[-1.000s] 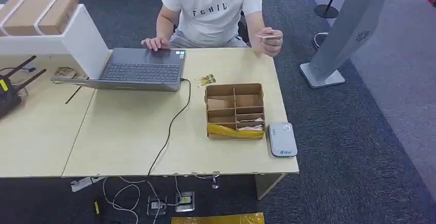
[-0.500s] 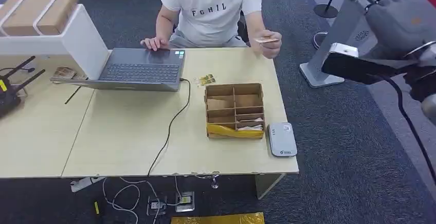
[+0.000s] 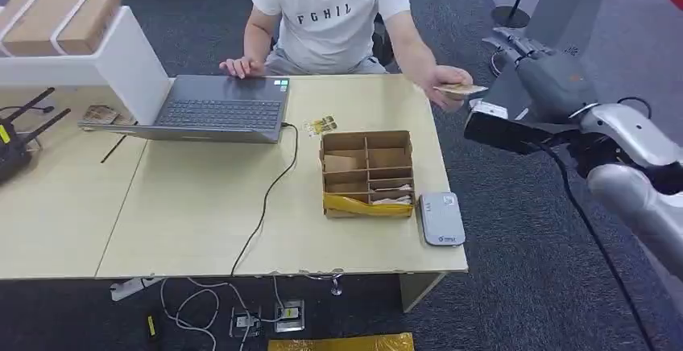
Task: Pass the card to the sensor for recognition and then transmit it.
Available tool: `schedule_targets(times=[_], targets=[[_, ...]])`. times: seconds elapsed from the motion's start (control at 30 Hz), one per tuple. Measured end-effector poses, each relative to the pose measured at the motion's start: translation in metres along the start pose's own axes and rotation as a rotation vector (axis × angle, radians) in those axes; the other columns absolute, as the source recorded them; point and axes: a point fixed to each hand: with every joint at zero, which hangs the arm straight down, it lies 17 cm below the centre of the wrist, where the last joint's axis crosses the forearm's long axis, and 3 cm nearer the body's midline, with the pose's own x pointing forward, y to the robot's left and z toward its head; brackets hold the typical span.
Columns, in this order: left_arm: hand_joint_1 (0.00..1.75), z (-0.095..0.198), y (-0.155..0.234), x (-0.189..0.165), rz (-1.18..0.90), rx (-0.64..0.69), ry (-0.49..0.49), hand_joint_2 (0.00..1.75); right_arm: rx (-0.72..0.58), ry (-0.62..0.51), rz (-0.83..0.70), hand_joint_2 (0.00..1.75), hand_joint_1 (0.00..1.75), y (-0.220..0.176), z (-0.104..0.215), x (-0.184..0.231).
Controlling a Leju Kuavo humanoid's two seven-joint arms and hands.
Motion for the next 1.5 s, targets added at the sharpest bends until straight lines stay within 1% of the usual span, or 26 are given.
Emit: schedule_targets(times=[0.27, 0.43, 0.47, 0.5, 0.53, 0.7, 0.9, 1.03, 1.5], targets=[[0.0, 0.0, -0.003, 0.0, -0.009, -0.004, 0.0, 0.0, -0.004, -0.007, -0.031, 1.75, 0.0, 0.035, -0.005, 0.009], [0.0, 0.0, -0.003, -0.001, -0.011, -0.002, 0.005, 0.0, 0.011, 0.006, -0.041, 1.75, 0.0, 0.047, -0.008, 0.007], [0.0, 0.0, -0.002, -0.002, -0.011, -0.001, 0.008, 0.0, 0.014, 0.008, -0.039, 1.75, 0.31, 0.049, -0.008, 0.007], [0.0, 0.0, -0.002, -0.003, -0.012, 0.0, 0.01, 0.0, 0.016, 0.01, -0.037, 1.75, 1.69, 0.05, -0.008, 0.007], [0.0, 0.0, -0.002, -0.003, -0.012, 0.0, 0.011, 0.0, 0.018, 0.012, -0.031, 1.75, 1.75, 0.052, -0.008, 0.006], [0.0, 0.0, -0.003, -0.003, -0.023, -0.003, 0.01, 0.0, 0.034, 0.026, -0.021, 1.75, 1.75, 0.061, -0.007, 0.002], [0.0, 0.0, -0.004, -0.003, -0.03, -0.006, 0.01, 0.0, 0.058, 0.076, -0.015, 1.75, 1.75, 0.068, 0.0, -0.016], [0.0, 0.0, -0.003, -0.003, -0.037, -0.005, 0.008, 0.0, 0.068, 0.097, 0.018, 1.75, 1.75, 0.071, 0.005, -0.027], [0.0, 0.0, 0.001, -0.003, -0.049, 0.0, 0.007, 0.0, 0.113, 0.126, 0.021, 1.75, 1.75, 0.095, 0.023, -0.042]])
